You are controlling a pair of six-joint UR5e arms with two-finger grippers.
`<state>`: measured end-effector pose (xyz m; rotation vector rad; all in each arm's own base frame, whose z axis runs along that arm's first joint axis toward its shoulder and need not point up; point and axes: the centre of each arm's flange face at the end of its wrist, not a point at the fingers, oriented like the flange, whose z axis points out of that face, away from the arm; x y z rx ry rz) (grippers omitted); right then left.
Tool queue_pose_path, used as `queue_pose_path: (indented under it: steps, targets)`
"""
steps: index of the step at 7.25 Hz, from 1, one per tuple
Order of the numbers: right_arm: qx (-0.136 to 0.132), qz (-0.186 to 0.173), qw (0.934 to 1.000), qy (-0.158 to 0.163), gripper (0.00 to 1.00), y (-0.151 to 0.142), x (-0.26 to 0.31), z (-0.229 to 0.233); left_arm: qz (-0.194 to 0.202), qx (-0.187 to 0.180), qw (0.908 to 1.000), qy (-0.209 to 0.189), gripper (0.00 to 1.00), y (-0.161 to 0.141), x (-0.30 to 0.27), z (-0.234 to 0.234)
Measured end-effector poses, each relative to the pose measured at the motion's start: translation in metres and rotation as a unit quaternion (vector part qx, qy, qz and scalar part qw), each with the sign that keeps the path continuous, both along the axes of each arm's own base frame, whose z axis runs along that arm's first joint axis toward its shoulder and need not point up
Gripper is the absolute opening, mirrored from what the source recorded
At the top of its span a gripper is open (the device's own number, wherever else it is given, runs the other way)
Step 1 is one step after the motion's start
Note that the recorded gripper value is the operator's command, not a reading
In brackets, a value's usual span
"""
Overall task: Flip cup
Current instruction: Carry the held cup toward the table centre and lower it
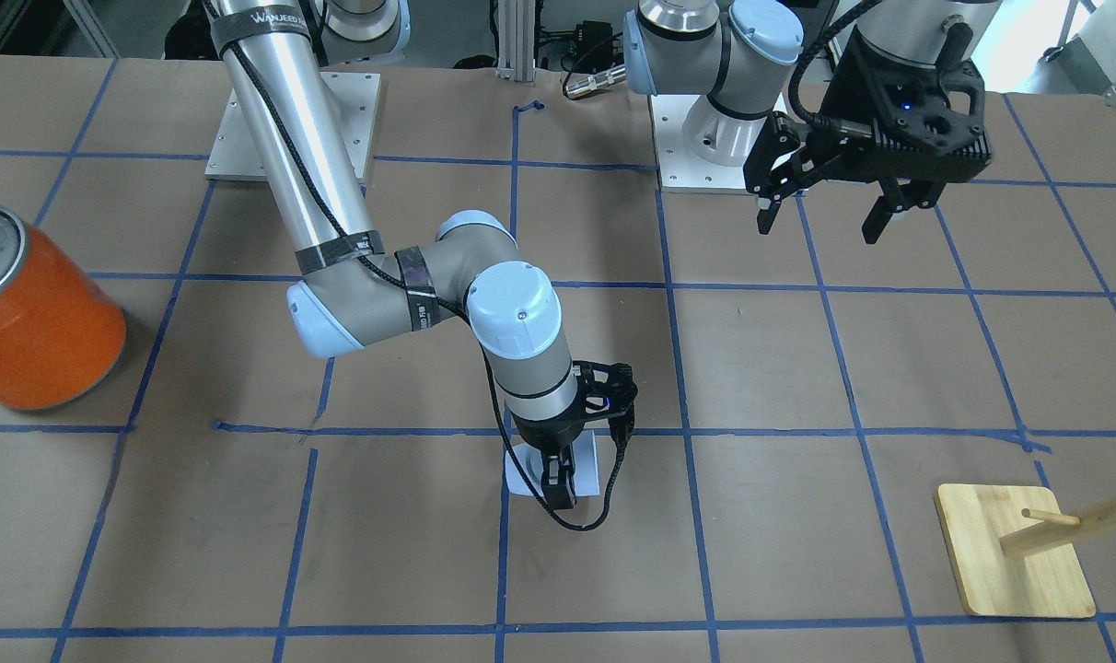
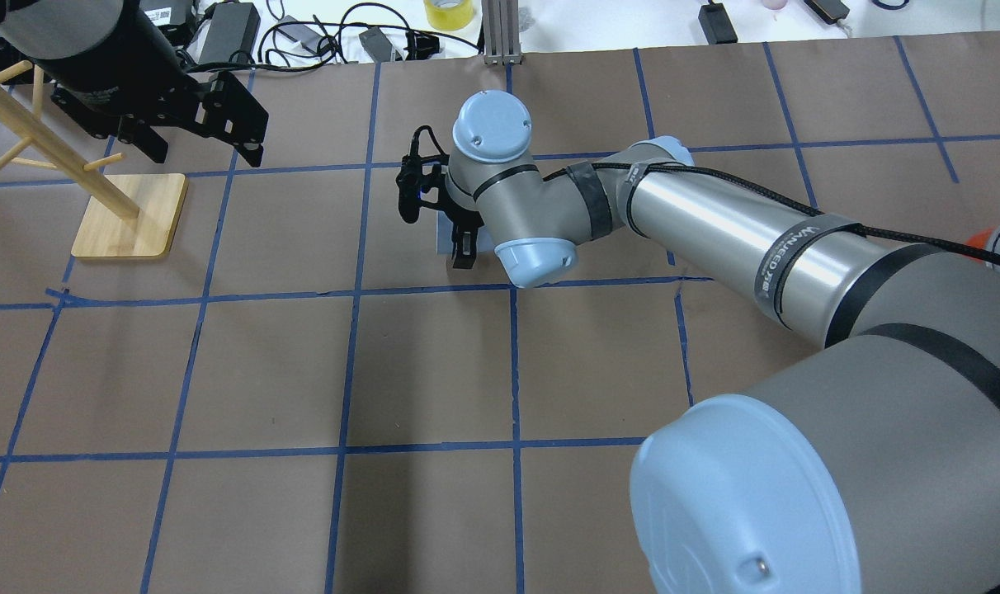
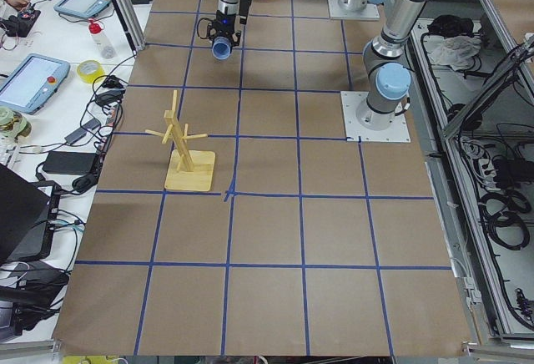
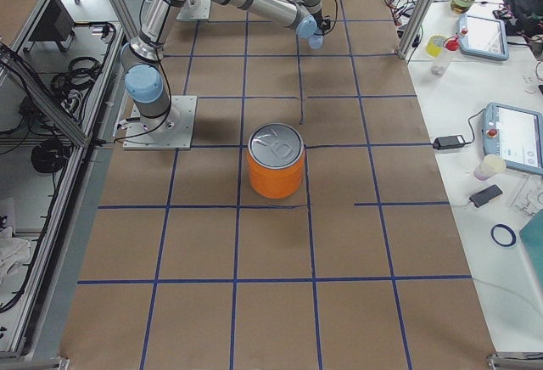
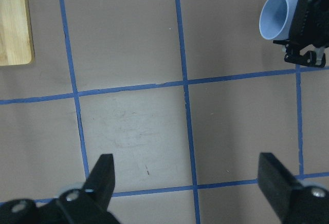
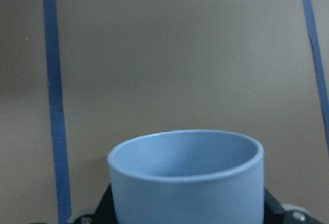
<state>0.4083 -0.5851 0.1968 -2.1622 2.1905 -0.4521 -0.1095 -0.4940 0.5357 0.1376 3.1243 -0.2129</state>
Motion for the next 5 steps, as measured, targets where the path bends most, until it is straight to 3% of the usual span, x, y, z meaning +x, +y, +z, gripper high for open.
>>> queue_pose_path:
  steps: [2, 5]
  targets:
    - [0.004, 0.01, 0.9999, 0.008, 1.0, 0.0072, -0.0065, -0.008, 0.0, 0.0, 1.0, 0.0, 1.0, -0.0002, 0.0001, 0.0001]
    - [0.005, 0.008, 0.9999, 0.009, 1.0, 0.0093, -0.008, -0.004, 0.0, 0.0, 1.0, -0.001, 1.0, 0.0004, 0.0, 0.0006]
